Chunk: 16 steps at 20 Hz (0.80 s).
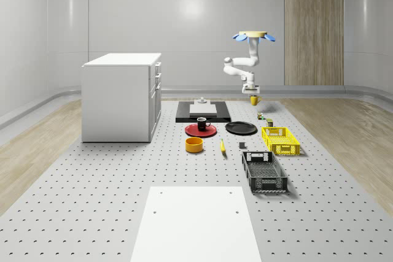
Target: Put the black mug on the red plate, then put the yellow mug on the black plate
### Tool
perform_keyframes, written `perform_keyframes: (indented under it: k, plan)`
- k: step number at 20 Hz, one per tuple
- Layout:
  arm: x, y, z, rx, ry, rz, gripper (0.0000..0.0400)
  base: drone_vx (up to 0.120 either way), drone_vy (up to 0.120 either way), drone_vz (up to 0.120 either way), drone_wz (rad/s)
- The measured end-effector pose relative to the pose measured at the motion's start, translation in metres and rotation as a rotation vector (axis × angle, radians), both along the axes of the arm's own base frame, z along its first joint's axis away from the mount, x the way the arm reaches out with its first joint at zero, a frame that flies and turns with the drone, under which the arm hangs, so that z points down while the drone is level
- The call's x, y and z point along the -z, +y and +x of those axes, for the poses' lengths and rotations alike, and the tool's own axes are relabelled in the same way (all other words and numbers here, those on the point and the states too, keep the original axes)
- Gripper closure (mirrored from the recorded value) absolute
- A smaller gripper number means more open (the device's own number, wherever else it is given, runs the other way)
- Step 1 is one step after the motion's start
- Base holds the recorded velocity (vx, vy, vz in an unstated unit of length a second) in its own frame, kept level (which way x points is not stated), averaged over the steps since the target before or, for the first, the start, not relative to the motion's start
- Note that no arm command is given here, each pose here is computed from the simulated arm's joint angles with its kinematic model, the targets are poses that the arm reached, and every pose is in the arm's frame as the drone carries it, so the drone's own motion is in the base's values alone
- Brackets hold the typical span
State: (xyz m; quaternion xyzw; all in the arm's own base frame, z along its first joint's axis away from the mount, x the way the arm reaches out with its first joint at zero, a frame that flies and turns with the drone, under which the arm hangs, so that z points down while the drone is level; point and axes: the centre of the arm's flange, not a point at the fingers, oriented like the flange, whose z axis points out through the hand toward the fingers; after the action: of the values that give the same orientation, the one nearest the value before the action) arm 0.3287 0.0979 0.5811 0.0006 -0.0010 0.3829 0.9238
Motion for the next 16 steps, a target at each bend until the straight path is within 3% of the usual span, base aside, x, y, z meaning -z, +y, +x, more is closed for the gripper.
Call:
perform_keyframes:
  k: [16]
  plan:
    - [0.0003,0.0000,0.0000,0.000,0.0000,0.000,0.0290,0.120,-0.120,0.000,0.000]
